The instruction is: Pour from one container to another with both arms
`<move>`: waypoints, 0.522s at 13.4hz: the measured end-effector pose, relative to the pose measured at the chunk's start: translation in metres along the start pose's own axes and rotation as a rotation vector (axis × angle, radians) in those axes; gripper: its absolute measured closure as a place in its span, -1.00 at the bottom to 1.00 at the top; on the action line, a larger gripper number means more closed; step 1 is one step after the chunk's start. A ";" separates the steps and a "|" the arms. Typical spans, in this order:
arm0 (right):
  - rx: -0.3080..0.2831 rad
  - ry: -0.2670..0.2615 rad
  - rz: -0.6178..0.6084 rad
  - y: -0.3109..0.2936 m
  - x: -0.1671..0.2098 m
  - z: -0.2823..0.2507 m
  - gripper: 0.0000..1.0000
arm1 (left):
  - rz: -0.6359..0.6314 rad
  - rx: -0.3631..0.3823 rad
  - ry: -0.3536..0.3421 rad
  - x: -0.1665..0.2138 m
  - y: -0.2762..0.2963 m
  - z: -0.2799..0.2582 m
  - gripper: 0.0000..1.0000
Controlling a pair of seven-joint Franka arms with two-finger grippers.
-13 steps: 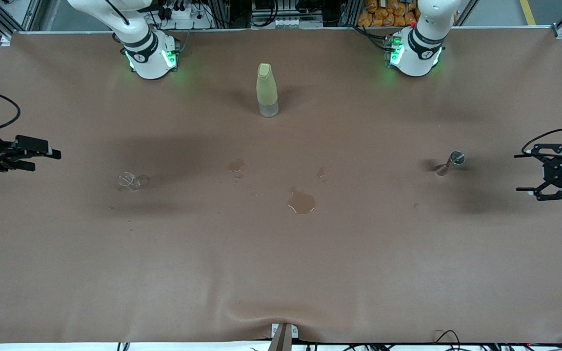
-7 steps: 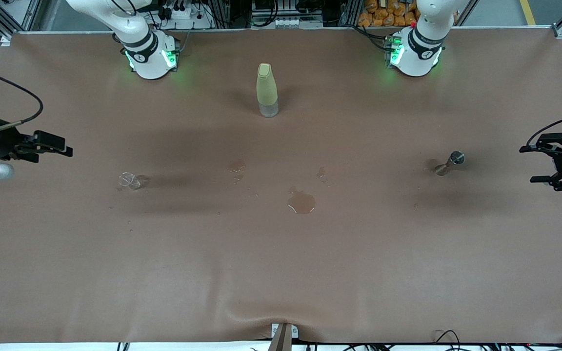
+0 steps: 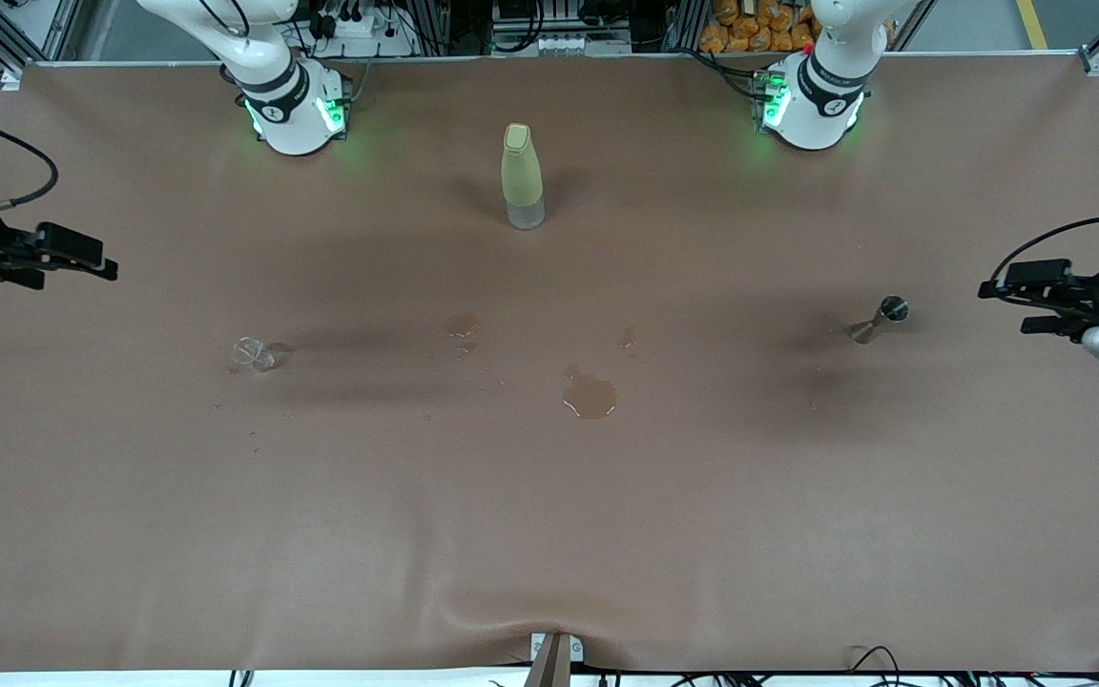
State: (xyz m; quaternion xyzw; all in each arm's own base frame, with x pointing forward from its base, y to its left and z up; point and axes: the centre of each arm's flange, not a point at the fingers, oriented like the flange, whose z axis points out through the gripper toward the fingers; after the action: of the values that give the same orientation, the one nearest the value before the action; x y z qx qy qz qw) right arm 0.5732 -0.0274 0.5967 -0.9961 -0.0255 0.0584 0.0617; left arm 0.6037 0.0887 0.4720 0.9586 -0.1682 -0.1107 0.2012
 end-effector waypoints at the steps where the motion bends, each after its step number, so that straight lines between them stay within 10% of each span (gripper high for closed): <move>1: -0.002 0.002 0.005 0.002 -0.001 -0.002 -1.00 | -0.057 0.027 -0.018 0.007 0.014 0.003 -1.00; 7: -0.075 0.053 0.034 0.023 0.002 -0.010 -1.00 | -0.237 0.185 -0.085 0.042 0.091 0.028 -1.00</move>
State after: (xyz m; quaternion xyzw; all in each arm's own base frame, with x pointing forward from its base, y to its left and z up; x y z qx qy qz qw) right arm 0.5771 -0.0508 0.6033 -0.9992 -0.0090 0.0323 0.0239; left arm 0.6093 -0.0154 0.4796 0.9807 -0.0715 -0.1580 0.0905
